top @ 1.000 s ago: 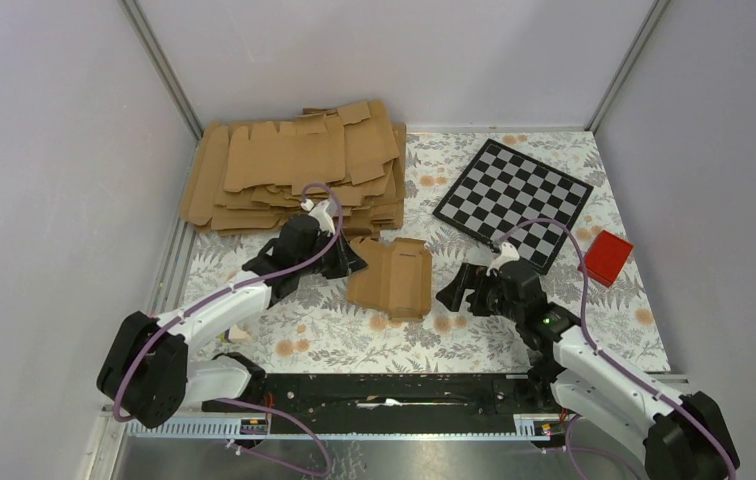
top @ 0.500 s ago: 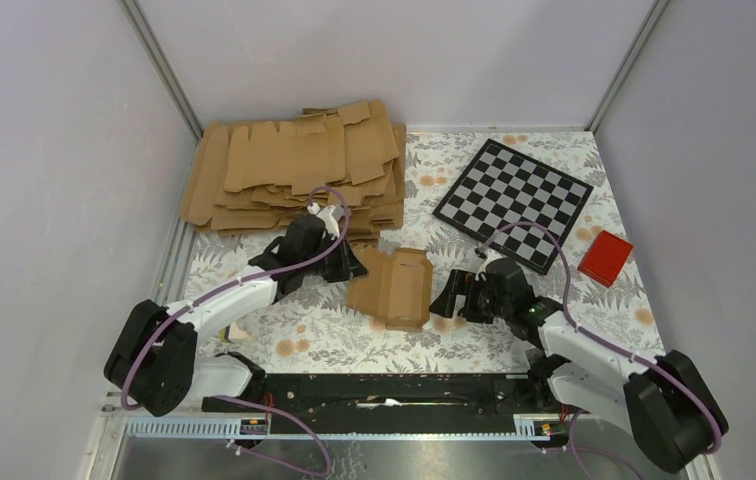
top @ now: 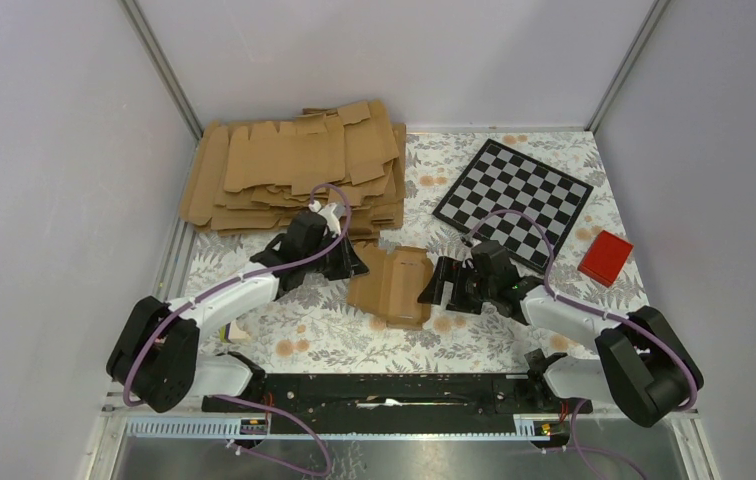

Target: Fold the paper box

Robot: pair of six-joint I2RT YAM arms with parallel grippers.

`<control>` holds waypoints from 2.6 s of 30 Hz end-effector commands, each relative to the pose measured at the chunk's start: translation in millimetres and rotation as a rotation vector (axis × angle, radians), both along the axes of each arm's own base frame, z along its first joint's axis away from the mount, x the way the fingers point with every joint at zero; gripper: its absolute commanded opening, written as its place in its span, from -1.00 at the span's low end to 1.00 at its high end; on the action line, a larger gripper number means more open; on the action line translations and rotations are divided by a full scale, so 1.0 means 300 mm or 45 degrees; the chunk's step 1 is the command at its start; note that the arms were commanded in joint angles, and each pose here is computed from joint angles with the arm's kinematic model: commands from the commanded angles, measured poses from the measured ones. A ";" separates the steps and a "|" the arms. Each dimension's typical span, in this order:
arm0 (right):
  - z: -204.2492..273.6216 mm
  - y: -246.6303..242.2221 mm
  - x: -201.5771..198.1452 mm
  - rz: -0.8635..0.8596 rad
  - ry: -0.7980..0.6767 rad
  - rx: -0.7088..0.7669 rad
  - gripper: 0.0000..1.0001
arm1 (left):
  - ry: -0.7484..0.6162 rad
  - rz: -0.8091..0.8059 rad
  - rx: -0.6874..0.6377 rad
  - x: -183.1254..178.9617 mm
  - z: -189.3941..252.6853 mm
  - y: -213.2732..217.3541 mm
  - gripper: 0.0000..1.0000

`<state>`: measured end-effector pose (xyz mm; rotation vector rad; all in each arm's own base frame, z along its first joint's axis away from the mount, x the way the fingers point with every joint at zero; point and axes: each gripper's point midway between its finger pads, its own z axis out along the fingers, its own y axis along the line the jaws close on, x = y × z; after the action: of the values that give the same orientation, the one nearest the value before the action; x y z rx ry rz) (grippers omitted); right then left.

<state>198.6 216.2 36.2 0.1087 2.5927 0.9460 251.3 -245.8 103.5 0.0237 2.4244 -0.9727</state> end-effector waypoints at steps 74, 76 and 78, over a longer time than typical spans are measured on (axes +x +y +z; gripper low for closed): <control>0.116 -0.034 -0.120 0.078 -0.280 0.205 0.54 | -0.049 -0.060 -0.122 -0.046 0.058 -0.049 -1.00; 0.106 -0.027 -0.112 0.095 -0.277 0.193 0.54 | -0.037 -0.047 -0.061 -0.037 0.038 -0.034 -1.00; 0.100 -0.018 -0.100 0.117 -0.283 0.185 0.51 | -0.049 -0.042 -0.043 -0.029 0.035 -0.030 -1.00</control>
<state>158.7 198.2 53.3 0.0175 2.4084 1.0628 225.8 -253.7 100.7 0.0457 2.4241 -1.0782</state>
